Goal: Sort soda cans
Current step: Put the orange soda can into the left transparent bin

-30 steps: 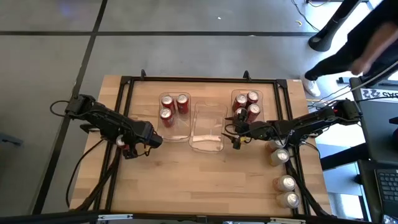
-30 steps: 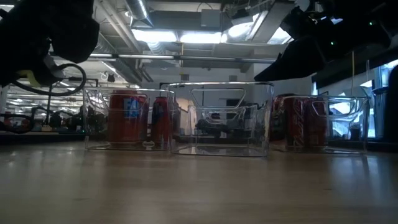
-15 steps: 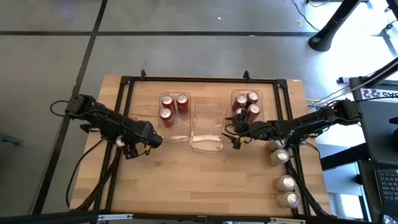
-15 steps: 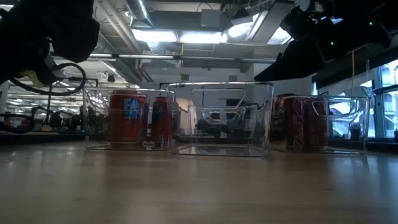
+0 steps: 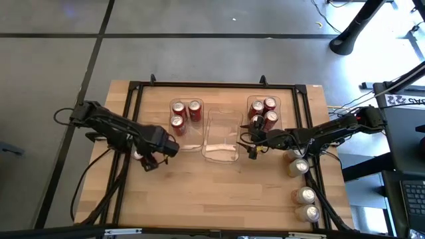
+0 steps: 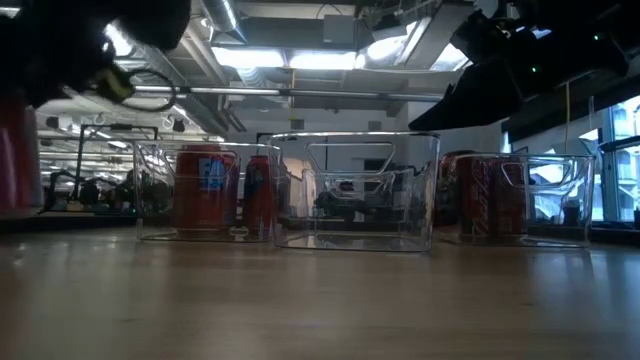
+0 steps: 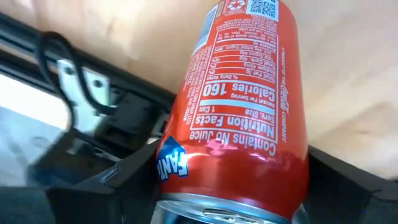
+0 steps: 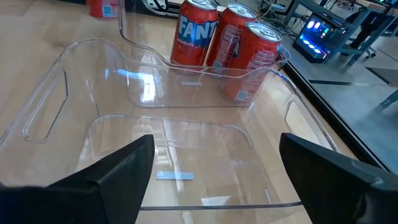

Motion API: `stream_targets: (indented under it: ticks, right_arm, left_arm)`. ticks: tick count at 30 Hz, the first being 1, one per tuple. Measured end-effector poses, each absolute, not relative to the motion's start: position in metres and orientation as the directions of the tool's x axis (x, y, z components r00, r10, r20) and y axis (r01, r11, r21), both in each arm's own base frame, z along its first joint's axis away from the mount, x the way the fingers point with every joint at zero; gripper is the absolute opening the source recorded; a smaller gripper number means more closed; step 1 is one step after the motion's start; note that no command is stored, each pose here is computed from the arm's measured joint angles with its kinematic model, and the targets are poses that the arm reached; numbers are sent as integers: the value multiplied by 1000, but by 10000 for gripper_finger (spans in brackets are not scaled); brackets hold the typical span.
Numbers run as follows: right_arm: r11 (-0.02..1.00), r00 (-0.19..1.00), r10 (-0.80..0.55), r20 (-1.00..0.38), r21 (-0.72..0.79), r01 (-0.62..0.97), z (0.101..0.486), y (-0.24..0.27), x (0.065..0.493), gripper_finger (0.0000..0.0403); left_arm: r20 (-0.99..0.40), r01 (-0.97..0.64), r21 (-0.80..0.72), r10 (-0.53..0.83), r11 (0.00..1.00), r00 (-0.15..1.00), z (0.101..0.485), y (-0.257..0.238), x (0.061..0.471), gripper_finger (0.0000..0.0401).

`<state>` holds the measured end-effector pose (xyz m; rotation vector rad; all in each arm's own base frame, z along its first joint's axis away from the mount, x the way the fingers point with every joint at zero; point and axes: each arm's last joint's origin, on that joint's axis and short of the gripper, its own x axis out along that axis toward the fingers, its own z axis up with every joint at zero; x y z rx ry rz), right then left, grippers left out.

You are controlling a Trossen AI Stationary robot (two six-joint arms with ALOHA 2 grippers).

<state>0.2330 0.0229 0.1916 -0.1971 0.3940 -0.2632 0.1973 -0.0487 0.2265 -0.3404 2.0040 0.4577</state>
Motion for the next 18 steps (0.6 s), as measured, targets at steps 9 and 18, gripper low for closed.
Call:
stream_targets:
  ticks: [9, 18]
  right_arm:
    - [947, 890, -290, -352, -239, 214, 192, 23, 233, 347]
    - [947, 887, -290, -358, -242, 212, 191, 23, 233, 347]
  left_arm:
    - [-949, -586, 19, -170, 810, -266, 272, -40, 224, 298]
    - [-972, -625, -110, -215, 773, -95, 311, -22, 239, 298]
